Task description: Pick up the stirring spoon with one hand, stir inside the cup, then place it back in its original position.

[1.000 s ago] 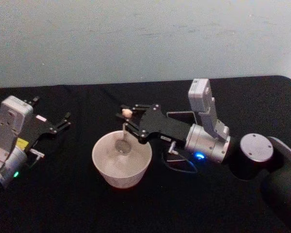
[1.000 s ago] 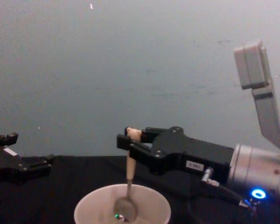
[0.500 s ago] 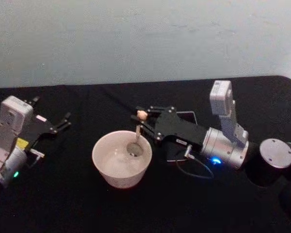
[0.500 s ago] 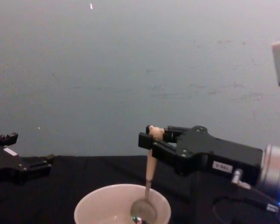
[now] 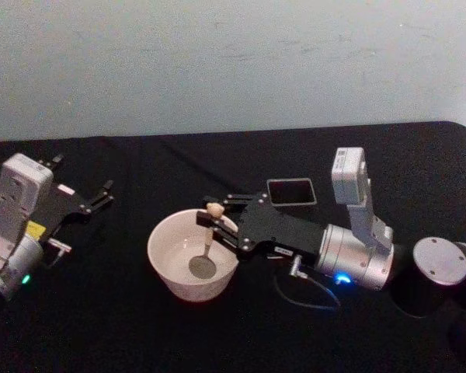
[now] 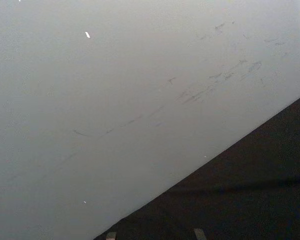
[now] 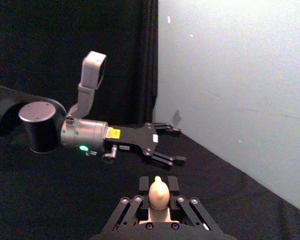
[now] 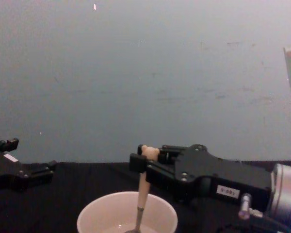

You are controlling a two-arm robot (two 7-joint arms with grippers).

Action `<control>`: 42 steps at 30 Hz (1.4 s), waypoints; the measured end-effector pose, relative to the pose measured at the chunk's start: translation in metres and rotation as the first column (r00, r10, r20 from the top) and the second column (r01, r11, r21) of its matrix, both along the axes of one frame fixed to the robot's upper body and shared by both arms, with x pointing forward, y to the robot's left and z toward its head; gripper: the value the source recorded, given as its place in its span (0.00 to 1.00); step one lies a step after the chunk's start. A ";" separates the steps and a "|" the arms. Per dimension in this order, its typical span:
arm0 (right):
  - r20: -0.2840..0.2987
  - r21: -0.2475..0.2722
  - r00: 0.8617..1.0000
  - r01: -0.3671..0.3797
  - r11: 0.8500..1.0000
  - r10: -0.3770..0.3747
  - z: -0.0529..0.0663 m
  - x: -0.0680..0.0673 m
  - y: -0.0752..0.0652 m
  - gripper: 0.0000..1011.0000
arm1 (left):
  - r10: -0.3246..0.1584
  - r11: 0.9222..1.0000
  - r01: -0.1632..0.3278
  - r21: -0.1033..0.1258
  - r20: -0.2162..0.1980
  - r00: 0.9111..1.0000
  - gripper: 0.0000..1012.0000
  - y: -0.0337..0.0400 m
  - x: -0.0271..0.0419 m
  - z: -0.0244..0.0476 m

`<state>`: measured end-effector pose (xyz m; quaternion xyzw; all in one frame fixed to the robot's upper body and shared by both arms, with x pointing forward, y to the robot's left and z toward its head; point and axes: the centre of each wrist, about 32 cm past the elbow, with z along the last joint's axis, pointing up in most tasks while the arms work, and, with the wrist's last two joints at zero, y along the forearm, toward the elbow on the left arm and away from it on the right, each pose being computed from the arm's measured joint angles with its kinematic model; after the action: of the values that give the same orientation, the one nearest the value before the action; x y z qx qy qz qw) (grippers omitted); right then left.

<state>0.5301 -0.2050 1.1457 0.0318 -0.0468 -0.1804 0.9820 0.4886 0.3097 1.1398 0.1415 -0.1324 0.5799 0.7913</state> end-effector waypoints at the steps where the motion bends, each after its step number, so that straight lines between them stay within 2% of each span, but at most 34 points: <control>1: -0.001 0.002 1.000 -0.004 1.000 0.004 0.000 0.000 0.001 0.21 | 0.000 1.000 0.000 0.000 0.000 1.000 0.99 0.0000 0.0000 0.0000; 6: 0.002 0.013 1.000 -0.020 1.000 0.020 0.000 0.003 0.014 0.21 | 0.000 1.000 0.000 0.000 0.000 1.000 0.99 0.0000 0.0000 0.0000; 15: 0.014 0.006 1.000 0.014 1.000 -0.014 -0.001 0.016 0.023 0.21 | 0.000 1.000 0.000 0.000 0.000 1.000 0.99 0.0000 0.0000 0.0000; 25: 0.023 0.004 0.998 0.054 0.999 -0.054 0.000 0.023 0.017 0.21 | 0.000 1.000 0.000 0.000 0.000 1.000 0.99 0.0000 0.0000 0.0000; 36: 0.027 -0.003 0.997 0.075 0.997 -0.075 0.000 0.023 0.009 0.21 | 0.000 1.000 0.000 0.000 0.000 1.000 0.99 0.0000 0.0000 0.0000; 42: 0.027 -0.009 0.996 0.082 0.997 -0.081 0.000 0.018 -0.001 0.21 | 0.000 1.000 0.000 0.000 0.000 1.000 0.99 0.0000 0.0000 0.0000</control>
<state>0.5479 -0.2057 1.1459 0.0276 -0.0622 -0.2197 0.9732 0.4886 0.3097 1.1398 0.1415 -0.1324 0.5799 0.7913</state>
